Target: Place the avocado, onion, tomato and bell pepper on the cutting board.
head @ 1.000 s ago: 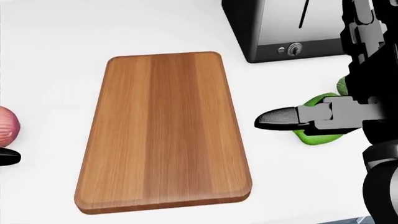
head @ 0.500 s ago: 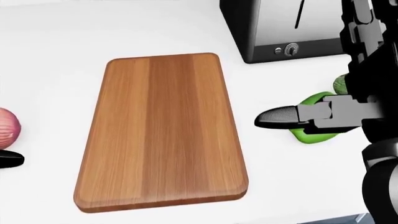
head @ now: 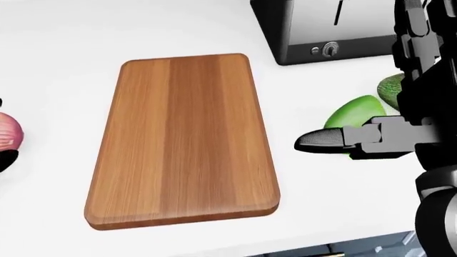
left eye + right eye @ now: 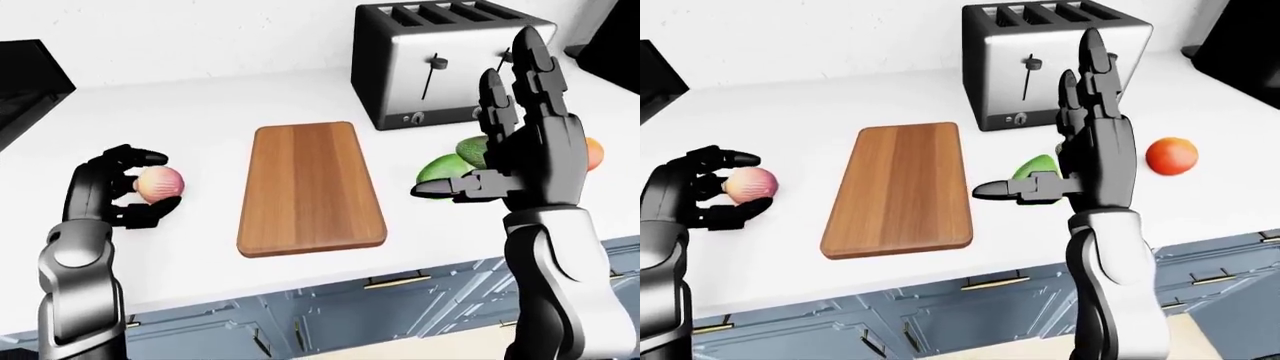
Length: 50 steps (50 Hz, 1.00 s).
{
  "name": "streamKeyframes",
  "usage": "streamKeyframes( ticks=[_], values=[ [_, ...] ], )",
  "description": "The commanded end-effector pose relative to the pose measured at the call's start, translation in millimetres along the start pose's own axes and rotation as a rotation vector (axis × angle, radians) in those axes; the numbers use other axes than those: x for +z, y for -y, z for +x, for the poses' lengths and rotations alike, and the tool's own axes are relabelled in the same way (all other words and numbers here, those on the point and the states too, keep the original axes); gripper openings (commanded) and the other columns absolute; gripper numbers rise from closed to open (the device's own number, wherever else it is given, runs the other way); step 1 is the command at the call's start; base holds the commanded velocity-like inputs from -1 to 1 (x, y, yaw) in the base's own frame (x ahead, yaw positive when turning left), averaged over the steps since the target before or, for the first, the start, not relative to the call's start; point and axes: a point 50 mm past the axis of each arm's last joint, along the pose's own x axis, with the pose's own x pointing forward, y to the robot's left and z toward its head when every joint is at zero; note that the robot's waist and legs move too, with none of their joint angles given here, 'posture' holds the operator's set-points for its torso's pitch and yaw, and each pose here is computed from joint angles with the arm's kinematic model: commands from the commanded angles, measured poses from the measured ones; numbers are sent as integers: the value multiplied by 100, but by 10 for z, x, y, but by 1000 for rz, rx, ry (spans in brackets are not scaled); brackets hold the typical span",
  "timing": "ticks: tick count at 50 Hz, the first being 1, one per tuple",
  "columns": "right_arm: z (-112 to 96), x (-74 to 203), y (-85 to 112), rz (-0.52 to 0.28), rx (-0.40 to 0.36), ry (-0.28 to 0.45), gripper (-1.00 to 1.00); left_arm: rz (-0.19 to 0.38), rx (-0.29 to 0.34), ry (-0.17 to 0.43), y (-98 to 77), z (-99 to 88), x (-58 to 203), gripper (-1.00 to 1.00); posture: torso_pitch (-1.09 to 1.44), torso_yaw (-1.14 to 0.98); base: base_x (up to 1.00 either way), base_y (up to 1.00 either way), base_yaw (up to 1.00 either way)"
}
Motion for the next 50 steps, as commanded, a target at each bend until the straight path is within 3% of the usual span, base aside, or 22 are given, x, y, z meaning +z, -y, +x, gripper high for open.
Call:
streamKeyframes(
  ticks=[1,4,11,13,15,18,31,42,50],
  values=[
    [5,126,-9,-5,6,77,100,5,-11,45,-22,11,123,-31,0,0,0,0,0],
    [-4,132,-3,-5,6,77,100,7,-9,54,-29,25,176,-55,0,0,0,0,0],
    [0,155,7,-5,3,82,100,16,-19,91,-38,50,373,-61,0,0,0,0,0],
    [-1,152,8,-5,3,82,100,16,-21,101,-36,70,426,-69,0,0,0,0,0],
    [0,166,21,-4,1,84,100,21,-23,119,-44,90,520,-91,0,0,0,0,0],
    [-3,171,28,-4,-1,85,100,22,-29,144,-32,124,646,-100,0,0,0,0,0],
    [-42,177,55,-8,-9,85,100,23,-56,245,3,397,1150,-100,0,0,0,0,0],
    [-47,215,44,-2,-10,90,100,-43,-132,353,392,772,1596,-100,0,0,0,0,0],
    [-86,265,61,-1,-19,98,100,-65,-187,417,687,916,1885,-100,0,0,0,0,0]
  ],
)
